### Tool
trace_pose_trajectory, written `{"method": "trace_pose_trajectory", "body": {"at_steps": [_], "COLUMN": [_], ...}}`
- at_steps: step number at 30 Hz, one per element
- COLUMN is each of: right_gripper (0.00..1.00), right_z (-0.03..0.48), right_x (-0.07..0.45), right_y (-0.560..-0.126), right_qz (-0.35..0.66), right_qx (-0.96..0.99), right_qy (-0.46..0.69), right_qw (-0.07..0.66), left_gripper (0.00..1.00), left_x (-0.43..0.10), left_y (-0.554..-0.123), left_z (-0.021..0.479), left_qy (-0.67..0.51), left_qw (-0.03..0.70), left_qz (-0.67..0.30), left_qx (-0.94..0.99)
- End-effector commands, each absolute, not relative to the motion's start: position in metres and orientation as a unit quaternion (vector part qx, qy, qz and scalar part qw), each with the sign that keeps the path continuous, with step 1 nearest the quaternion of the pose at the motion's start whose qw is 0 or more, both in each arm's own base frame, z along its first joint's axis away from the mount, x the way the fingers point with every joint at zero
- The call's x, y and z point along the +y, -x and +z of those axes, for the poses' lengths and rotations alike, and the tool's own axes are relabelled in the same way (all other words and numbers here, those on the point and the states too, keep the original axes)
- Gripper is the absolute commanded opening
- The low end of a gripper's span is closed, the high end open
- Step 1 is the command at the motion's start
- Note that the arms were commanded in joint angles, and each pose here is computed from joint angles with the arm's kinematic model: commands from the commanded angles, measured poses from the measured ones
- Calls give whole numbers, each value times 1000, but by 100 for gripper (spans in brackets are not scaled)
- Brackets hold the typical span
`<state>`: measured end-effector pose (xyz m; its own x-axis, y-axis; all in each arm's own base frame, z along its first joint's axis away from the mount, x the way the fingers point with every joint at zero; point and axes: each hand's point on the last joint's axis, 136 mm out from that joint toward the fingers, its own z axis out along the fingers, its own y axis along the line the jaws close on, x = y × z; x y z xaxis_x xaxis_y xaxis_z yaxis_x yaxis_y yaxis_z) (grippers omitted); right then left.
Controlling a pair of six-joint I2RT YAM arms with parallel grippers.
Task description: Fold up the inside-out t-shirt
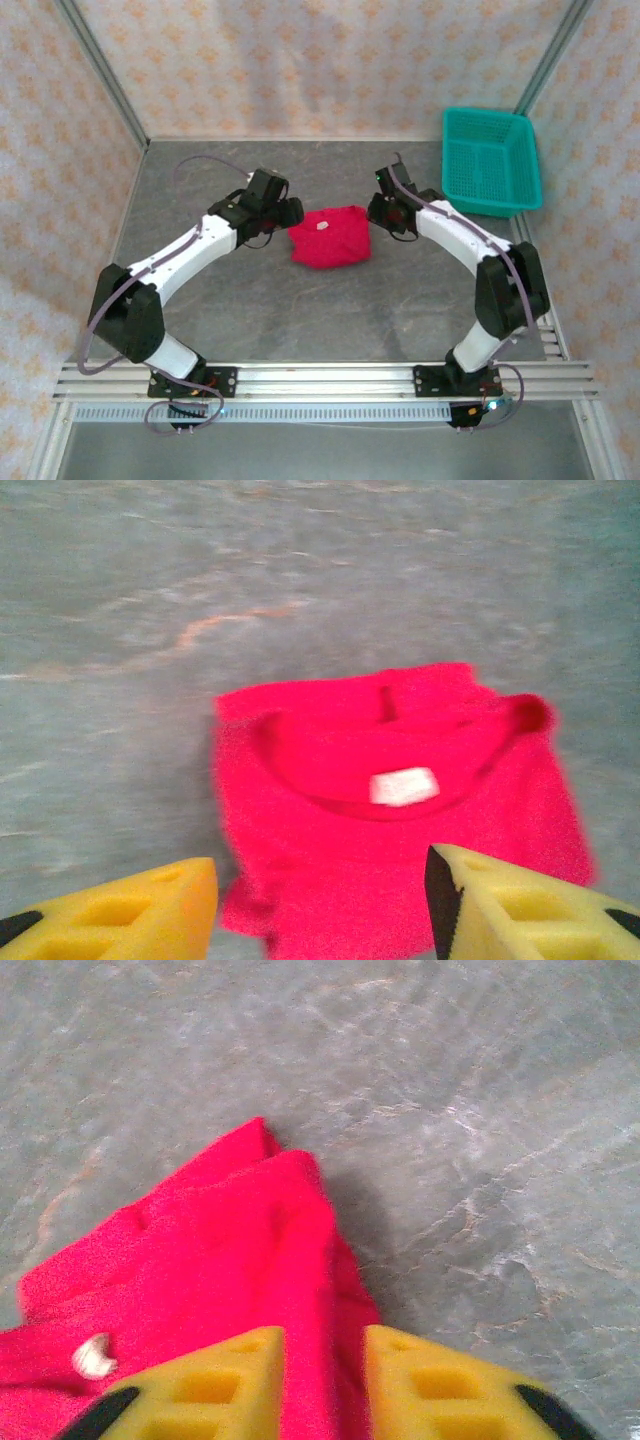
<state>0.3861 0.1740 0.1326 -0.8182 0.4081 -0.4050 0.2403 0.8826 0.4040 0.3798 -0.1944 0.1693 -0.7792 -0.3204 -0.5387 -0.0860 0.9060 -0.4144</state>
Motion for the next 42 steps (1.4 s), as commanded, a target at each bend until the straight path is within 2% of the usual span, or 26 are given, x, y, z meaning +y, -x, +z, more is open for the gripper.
{"method": "trace_pose_trajectory", "body": {"at_steps": [1,3,6,10,13,15,20,25,27,29,31,34,37,39,42], "right_gripper": [12,10,9,8,8,8,13,27,30,28,22,15,12,10,5], "right_z": [133,130,110,46,-4,-17,18,83,98,106,110,111,97,74,29], "right_x": [200,218,229,224,217,215,215,221,222,223,228,244,253,247,221], "right_y": [-385,-391,-401,-410,-399,-389,-388,-388,-382,-375,-366,-357,-350,-347,-341], "right_qz": [252,298,303,266,233,231,250,284,296,305,322,354,361,340,277], "right_qx": [922,910,910,919,928,928,926,922,920,917,912,901,900,906,920], "right_qy": [-191,-199,-214,-253,-271,-277,-258,-207,-195,-192,-194,-194,-199,-215,-246], "right_qw": [224,208,187,145,105,90,118,160,167,169,166,157,145,136,127], "left_gripper": [53,48,44,43,43,46,56,61,61,61,61,61,60,59,58], "left_x": [-239,-250,-258,-234,-213,-203,-197,-204,-208,-212,-218,-229,-240,-241,-221], "left_y": [-385,-393,-399,-394,-382,-374,-373,-377,-374,-371,-368,-369,-371,-374,-372], "left_z": [148,132,102,44,5,-4,31,91,106,114,117,109,91,74,44], "left_qy": [142,166,193,207,199,185,141,118,121,132,150,182,204,212,210], "left_qw": [276,260,234,199,165,153,178,204,208,211,216,221,209,198,184], "left_qz": [-276,-294,-301,-207,-148,-118,-104,-134,-156,-182,-221,-276,-314,-306,-237], "left_qx": [910,905,904,935,955,964,968,963,958,951,939,917,903,907,931]}}
